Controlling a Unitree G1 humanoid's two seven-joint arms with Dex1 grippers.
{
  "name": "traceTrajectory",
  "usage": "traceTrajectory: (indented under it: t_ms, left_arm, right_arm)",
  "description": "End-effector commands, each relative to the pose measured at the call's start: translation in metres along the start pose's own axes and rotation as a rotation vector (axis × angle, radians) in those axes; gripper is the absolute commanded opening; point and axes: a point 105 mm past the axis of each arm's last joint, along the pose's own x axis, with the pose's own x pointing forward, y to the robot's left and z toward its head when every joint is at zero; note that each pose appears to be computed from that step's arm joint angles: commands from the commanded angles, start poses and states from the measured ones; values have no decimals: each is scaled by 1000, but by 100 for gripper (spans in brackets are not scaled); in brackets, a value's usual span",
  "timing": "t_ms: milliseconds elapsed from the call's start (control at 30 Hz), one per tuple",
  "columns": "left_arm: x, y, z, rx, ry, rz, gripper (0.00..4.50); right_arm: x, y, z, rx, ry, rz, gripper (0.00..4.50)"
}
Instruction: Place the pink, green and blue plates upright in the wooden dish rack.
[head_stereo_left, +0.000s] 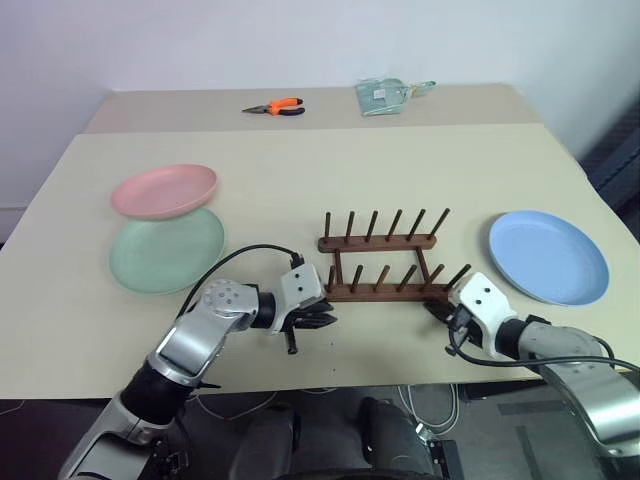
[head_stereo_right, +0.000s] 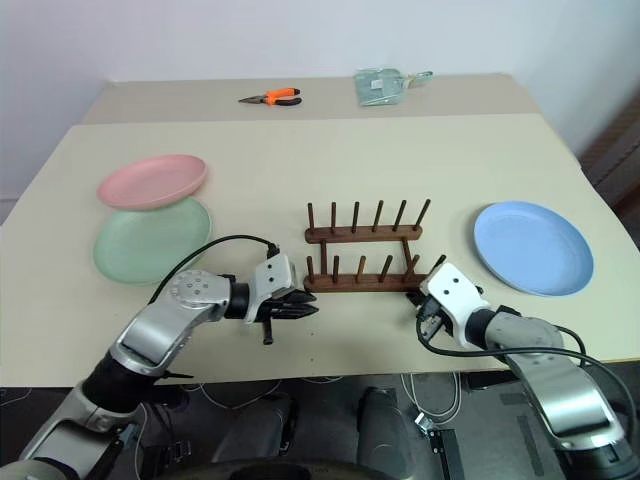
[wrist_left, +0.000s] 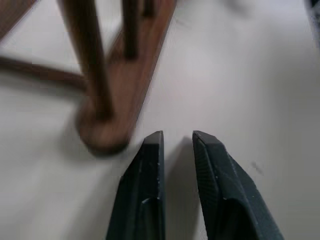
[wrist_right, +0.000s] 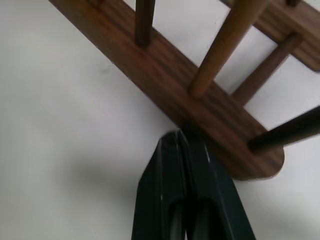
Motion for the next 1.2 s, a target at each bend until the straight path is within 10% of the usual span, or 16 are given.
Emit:
traceTrajectory:
  t_ms: [33, 367, 567, 733, 1000, 1200]
  left_arm:
    - [14, 34, -1, -29, 8, 231, 88]
    - [20, 64, -4, -41, -2, 359, 88]
    - [-47, 66, 34, -139, -285, 274, 271]
    - [-140, 146, 47, -328, -476, 754, 450]
    - [-269, 185, -10, -742, -443, 1646, 450]
    - [-268, 165, -46, -989, -408, 1684, 450]
  right_arm:
    - [19, -23, 2, -35, 1, -141, 0]
    - [44, -58, 21, -74, -59, -254, 0]
    - [17, -20, 74, -35, -277, 44, 234]
    - [10, -11, 81, -79, -281, 97, 447]
    - [21, -12, 79, -93, -267, 124, 447]
    - [28, -15, 76, -120, -252, 141, 447]
